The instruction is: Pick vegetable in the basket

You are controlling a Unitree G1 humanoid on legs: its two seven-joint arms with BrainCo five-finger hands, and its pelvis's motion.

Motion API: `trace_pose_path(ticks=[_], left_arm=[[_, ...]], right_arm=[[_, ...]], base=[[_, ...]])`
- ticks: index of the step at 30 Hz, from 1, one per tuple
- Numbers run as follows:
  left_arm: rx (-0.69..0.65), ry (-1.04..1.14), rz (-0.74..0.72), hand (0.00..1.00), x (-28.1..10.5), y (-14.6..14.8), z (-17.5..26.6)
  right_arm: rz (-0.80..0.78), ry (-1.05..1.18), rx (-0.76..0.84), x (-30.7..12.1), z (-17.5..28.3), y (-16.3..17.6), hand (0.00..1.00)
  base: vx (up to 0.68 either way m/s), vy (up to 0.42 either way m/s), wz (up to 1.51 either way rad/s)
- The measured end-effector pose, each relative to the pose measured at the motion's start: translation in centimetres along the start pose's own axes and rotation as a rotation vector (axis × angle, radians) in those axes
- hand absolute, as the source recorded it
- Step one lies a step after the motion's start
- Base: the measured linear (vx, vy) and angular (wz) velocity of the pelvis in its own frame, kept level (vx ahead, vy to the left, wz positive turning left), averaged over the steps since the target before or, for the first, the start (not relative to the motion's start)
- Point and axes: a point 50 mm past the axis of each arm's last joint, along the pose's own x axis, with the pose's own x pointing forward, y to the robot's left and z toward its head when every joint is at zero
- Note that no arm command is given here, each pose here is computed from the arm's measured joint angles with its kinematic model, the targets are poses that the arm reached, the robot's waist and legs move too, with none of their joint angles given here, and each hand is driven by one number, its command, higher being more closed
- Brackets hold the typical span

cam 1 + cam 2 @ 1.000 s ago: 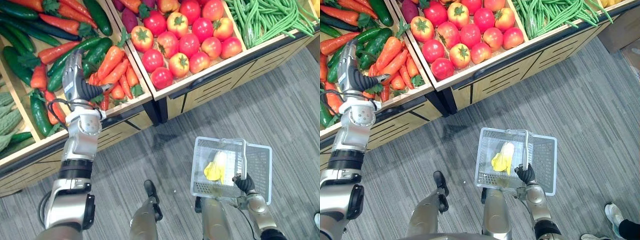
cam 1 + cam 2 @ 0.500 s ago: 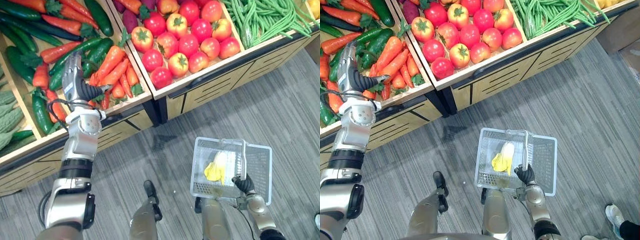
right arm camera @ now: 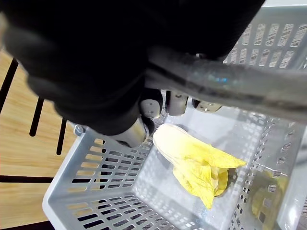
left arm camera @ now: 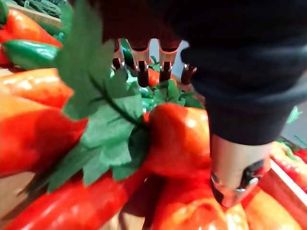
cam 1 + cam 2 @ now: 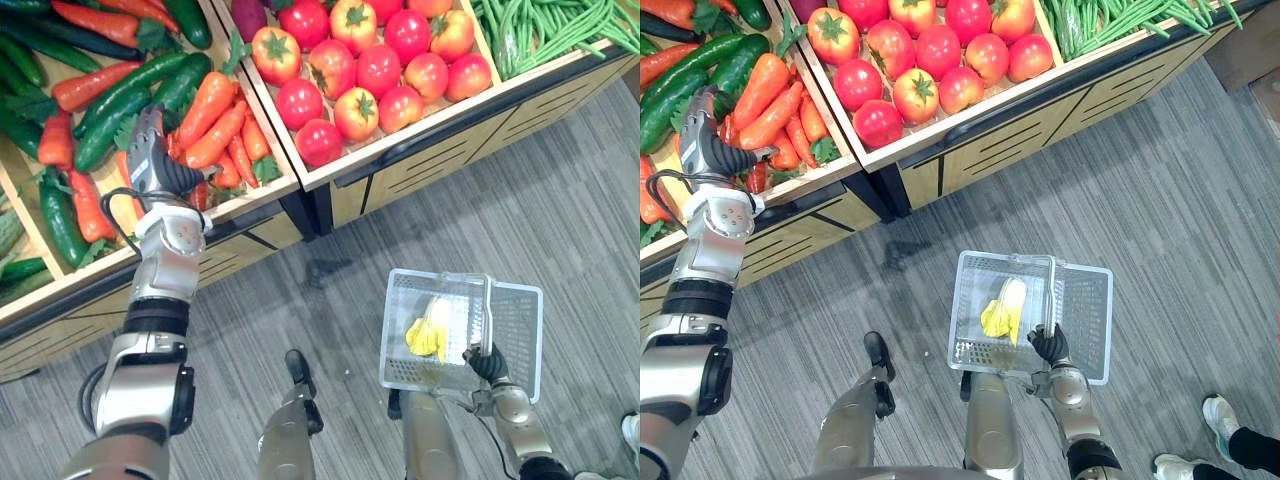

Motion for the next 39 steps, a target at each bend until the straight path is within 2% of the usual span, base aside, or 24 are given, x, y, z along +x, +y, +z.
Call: trace_pose_path(ticks=[10, 11, 21, 35, 39], left_arm=[[-0.022, 0.013, -0.048, 0.00, 0.1, -1.1, 0.5], [-0.021, 0.018, -0.051, 1.00, 0.2, -1.1, 0.4], [-0.025, 0.003, -0.004, 1.00, 0.7, -0.6, 1.1], [0.009, -0.052, -0.046, 1.00, 0.3, -1.7, 2.1], [0.000, -0.052, -0.021, 1.00, 0.5, -1.3, 2.3]], right_arm=[[0.011, -0.038, -0.008, -0.3, 0.6, 0.4, 1.00], [0.012, -0.038, -0.008, -0.3, 0.6, 0.4, 1.00], [0.009, -0.054, -0.008, -0.8, 0.6, 0.3, 1.00], [0.004, -0.050, -0.011, -1.1, 0.1, 0.2, 1.00], [0.005, -0.027, -0.015, -1.1, -0.4, 0.2, 1.00]], base=[[-0.01, -0.014, -0.08], [-0.01, -0.035, -0.09], [-0.01, -0.016, -0.04], [-0.01, -0.001, 0.05], [-0.02, -0.002, 0.13]])
